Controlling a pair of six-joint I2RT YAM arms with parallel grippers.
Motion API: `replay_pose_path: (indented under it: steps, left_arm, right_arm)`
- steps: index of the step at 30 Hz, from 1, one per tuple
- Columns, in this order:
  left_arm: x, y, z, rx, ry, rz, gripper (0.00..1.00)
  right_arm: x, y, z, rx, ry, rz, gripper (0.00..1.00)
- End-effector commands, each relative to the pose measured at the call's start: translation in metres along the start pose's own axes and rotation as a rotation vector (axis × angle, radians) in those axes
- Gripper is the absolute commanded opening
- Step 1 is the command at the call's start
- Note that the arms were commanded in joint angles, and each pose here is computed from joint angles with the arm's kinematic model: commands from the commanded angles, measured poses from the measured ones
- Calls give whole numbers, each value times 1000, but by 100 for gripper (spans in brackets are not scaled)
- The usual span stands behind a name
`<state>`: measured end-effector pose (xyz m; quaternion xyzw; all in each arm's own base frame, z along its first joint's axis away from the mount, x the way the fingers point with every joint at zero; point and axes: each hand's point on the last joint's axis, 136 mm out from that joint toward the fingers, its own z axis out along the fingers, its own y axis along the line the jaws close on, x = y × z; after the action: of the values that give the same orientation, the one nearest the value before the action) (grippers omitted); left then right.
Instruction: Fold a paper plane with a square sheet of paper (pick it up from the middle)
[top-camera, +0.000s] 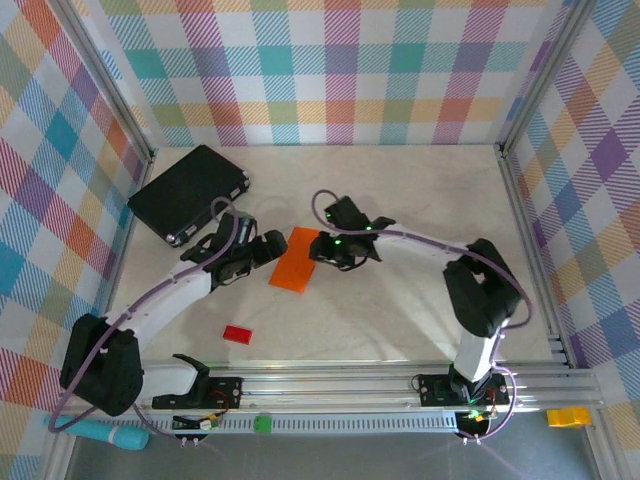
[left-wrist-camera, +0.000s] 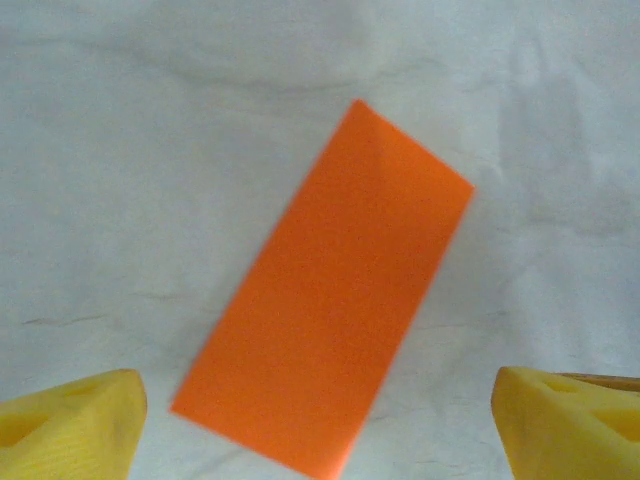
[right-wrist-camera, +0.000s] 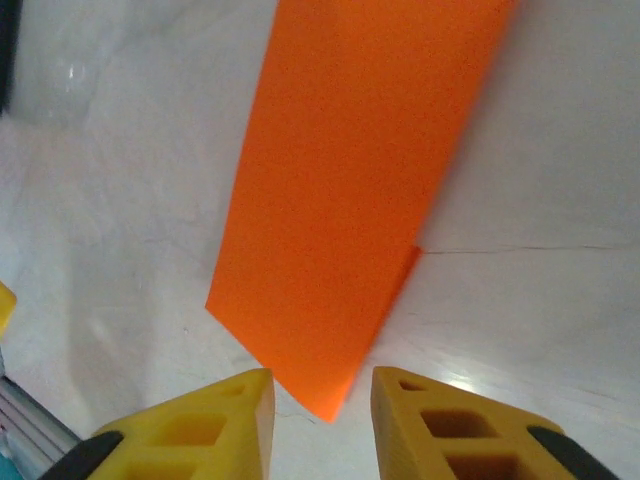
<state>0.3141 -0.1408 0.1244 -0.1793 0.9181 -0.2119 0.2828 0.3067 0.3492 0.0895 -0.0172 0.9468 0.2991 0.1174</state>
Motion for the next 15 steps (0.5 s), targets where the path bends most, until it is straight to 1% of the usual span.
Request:
replay_pose_path:
  steps: [1, 3, 6, 10, 13, 15]
  left_arm:
    - [-2, 14, -7, -9, -33, -38, 91]
    - [-2, 21, -8, -17, -38, -46, 92]
    - [0, 25, -6, -24, -30, -57, 93]
    - [4, 26, -2, -19, -12, -68, 95]
    - [0, 18, 1, 20, -26, -71, 96]
    - [0, 16, 2, 30, -22, -70, 97]
  right_arm:
    - [9, 20, 19, -30, 67, -45, 24]
    - [15, 25, 33, -17, 105, -69, 19]
    - [26, 24, 52, 6, 162, -83, 16]
    - [35, 11, 67, 52, 206, -86, 17]
    - [40, -1, 73, 94, 227, -102, 17]
    - [43, -14, 74, 147, 238, -120, 17]
